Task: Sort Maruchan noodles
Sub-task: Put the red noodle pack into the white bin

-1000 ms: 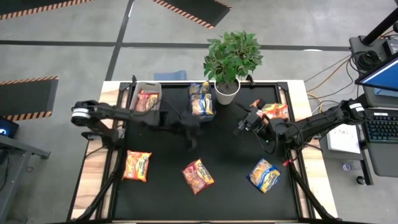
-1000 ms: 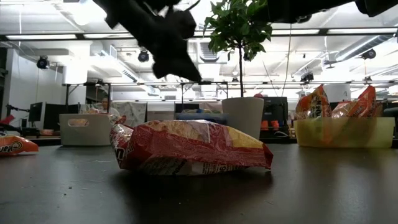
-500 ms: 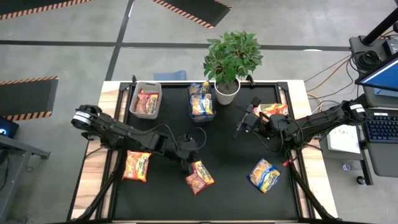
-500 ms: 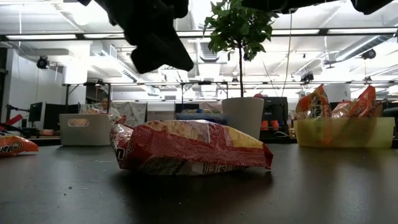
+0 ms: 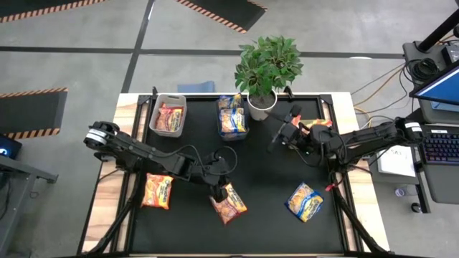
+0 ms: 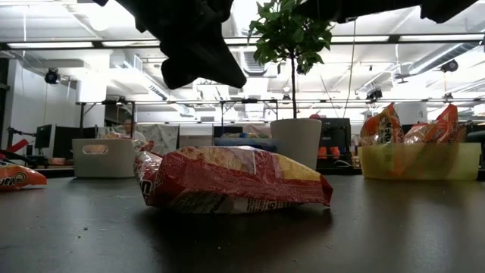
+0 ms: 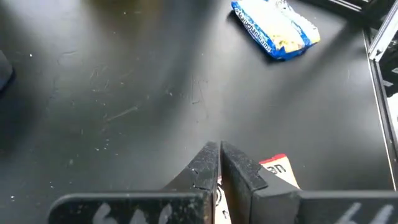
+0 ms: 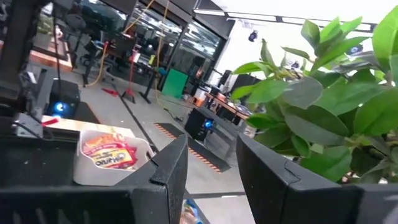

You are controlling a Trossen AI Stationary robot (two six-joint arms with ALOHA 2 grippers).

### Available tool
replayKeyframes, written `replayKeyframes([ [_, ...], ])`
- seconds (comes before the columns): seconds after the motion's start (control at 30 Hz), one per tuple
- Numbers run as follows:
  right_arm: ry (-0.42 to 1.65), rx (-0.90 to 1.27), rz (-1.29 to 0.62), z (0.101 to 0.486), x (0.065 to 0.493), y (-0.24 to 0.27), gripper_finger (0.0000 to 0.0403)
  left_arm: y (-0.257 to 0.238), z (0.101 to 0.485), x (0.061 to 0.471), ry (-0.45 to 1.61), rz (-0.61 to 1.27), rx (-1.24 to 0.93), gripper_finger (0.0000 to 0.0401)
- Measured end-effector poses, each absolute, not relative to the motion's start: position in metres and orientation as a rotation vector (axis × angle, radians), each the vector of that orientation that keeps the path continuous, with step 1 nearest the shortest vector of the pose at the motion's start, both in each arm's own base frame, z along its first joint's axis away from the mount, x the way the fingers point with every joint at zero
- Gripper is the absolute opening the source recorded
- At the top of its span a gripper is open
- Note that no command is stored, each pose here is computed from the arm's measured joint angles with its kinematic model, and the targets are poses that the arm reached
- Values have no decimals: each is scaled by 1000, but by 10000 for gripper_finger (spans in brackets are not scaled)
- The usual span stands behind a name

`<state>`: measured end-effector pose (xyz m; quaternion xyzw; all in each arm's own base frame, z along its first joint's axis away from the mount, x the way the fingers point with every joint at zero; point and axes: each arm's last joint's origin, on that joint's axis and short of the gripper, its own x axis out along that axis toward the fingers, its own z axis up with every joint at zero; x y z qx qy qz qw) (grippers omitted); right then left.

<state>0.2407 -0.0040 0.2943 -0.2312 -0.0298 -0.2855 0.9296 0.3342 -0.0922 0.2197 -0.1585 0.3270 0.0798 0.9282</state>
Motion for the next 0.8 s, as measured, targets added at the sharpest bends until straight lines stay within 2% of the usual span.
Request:
replayKeyframes([
  [0.47,-76,-469,-569,295,241,-9,127,-92,216,330,725,168,-312,8],
  [0.63,-75,-469,-569,295,241,-9,127,-92,214,329,750,162,-287,40],
  [0.8,-72,-471,-568,295,241,-9,127,-93,212,325,789,178,-304,104],
])
